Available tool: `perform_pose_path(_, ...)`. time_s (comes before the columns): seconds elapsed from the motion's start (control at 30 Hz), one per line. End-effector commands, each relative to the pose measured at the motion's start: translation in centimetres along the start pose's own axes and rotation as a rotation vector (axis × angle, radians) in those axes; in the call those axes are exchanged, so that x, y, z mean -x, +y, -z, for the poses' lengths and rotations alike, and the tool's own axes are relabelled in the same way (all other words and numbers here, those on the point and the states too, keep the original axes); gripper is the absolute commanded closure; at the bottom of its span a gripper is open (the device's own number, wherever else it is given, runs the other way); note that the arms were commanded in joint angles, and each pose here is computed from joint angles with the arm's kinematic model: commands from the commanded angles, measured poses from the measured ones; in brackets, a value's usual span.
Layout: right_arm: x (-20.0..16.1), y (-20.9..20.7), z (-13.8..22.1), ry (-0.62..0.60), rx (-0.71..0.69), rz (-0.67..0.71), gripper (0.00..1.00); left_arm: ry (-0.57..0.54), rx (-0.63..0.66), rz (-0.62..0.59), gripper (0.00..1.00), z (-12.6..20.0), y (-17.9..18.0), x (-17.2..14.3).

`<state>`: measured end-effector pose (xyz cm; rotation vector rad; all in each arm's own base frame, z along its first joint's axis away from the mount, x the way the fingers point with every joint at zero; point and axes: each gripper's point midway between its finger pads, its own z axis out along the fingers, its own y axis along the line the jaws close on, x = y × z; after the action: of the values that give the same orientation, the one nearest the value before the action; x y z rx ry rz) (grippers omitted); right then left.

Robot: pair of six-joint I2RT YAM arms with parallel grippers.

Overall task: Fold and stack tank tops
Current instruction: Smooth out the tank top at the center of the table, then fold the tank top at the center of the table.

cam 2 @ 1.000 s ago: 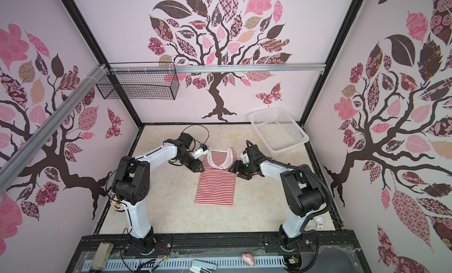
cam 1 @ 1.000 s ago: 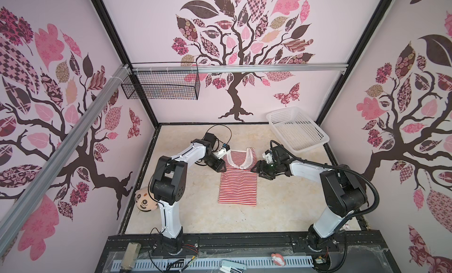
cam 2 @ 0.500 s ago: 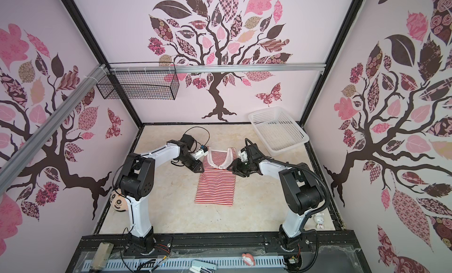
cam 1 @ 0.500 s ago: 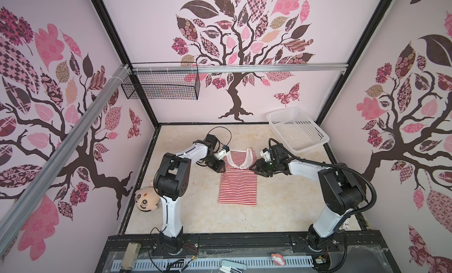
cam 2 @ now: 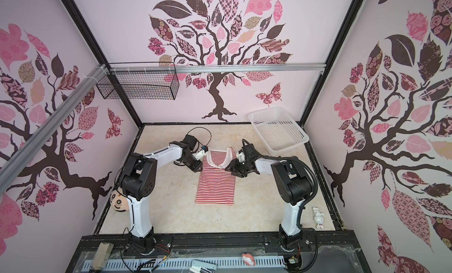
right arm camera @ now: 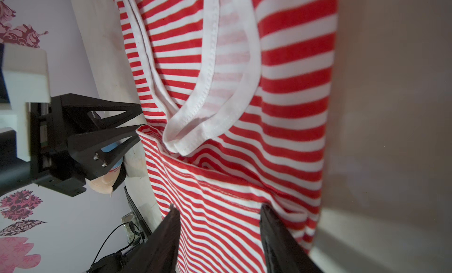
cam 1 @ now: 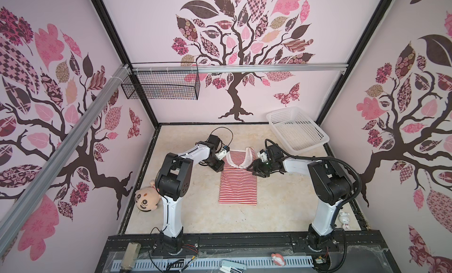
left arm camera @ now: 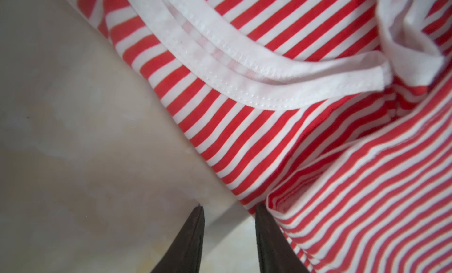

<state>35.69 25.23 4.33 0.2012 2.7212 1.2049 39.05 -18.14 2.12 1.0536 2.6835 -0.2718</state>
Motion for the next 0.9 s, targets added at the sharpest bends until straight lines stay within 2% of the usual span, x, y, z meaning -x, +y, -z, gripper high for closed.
perform_pose_path(0.0, -0.1, 1.1, 0.9, -0.009, 0.024, 0.017, 0.33, 0.005, 0.028, 0.004, 0.62, 0.8, 0.3, -1.5)
perform_pose_path(0.13, -1.1, 3.8, 3.6, -0.033, 0.094, 0.060, 0.20, -0.091, 0.051, 0.005, 0.61, 4.4, 0.0, -2.3)
perform_pose_path(0.27, -2.8, 5.0, 5.9, -0.048, 0.141, 0.068, 0.18, -0.176, 0.065, -0.048, 0.61, 7.4, -1.6, -3.8)
perform_pose_path(0.37, -4.8, 3.5, 6.5, -0.043, 0.113, 0.046, 0.22, -0.177, 0.056, -0.127, 0.60, 8.0, -4.0, -5.6)
perform_pose_path(0.47, -7.3, 1.3, 6.7, -0.036, 0.078, 0.012, 0.32, -0.154, 0.081, -0.214, 0.60, 7.7, -6.0, -8.0)
perform_pose_path(0.63, -11.3, -1.2, 7.0, -0.030, 0.037, -0.026, 0.48, -0.190, 0.088, -0.315, 0.60, 8.1, -8.4, -10.9)
perform_pose_path(0.87, -14.5, -1.8, 6.4, -0.003, 0.045, -0.052, 0.52, -0.215, 0.096, -0.394, 0.58, 8.6, -9.9, -13.4)
